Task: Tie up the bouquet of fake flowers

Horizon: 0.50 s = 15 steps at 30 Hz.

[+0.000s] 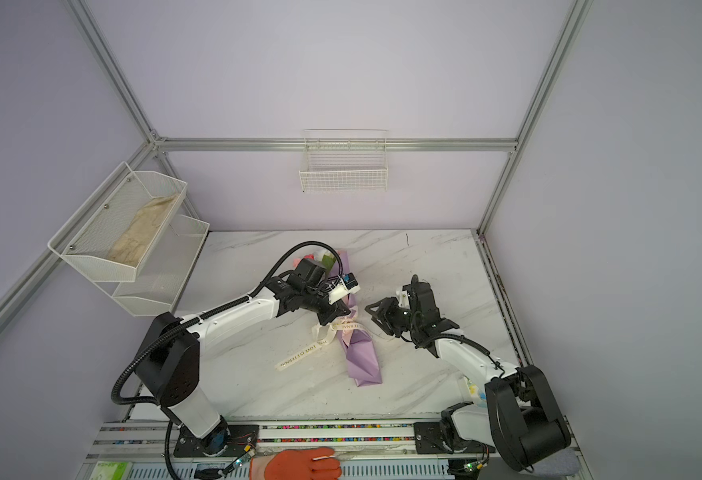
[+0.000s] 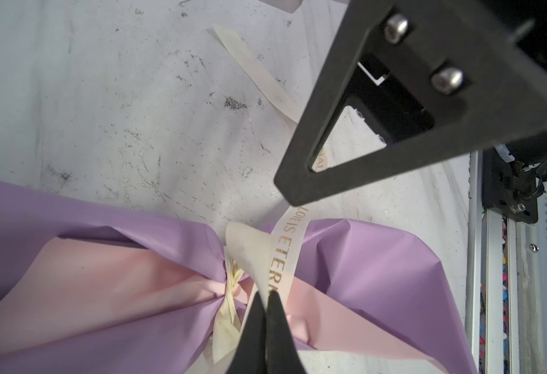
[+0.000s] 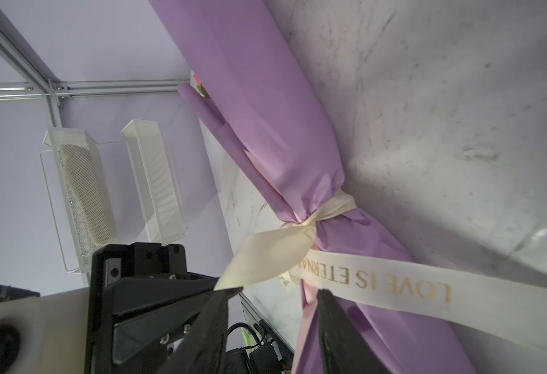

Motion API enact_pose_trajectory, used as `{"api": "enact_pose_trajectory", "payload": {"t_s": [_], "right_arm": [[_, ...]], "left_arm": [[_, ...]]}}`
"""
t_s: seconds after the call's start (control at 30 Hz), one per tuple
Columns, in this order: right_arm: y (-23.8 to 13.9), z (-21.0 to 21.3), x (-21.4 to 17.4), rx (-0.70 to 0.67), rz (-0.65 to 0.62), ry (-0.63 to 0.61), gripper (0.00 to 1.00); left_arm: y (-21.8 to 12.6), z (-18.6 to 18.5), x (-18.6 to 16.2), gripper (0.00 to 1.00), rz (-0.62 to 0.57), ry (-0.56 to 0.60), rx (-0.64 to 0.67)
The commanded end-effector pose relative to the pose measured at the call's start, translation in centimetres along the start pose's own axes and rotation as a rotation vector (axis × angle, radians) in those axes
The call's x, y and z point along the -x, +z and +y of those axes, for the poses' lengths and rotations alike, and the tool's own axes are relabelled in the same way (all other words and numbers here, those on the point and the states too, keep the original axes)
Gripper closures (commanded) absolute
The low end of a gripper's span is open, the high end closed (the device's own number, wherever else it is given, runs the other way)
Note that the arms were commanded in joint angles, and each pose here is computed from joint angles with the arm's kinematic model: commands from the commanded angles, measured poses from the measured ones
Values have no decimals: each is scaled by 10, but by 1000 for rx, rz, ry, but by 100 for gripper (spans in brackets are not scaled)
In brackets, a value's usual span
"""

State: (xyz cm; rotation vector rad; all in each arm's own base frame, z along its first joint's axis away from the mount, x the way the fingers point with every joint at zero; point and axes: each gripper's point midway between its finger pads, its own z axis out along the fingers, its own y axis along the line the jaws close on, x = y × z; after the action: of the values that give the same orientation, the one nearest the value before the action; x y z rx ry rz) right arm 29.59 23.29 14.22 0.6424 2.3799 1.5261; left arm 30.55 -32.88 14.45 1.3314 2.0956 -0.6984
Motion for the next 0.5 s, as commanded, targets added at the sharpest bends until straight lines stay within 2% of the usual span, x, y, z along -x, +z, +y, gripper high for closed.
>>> {"api": "enact_pose_trajectory", "payload": {"t_s": [0.0, 0.17, 0.3, 0.47], "right_arm": [[6, 34, -2, 160, 2, 45, 51], [12, 35, -8, 180, 3, 103, 46], [24, 23, -16, 164, 19, 158, 45], [27, 23, -11, 179, 3, 163, 46]], "left_arm": [[-1, -9, -1, 100, -22, -15, -35], [0, -11, 0, 100, -33, -27, -39], [1, -13, 3, 100, -41, -26, -47], [0, -15, 1, 99, -40, -23, -56]]}}
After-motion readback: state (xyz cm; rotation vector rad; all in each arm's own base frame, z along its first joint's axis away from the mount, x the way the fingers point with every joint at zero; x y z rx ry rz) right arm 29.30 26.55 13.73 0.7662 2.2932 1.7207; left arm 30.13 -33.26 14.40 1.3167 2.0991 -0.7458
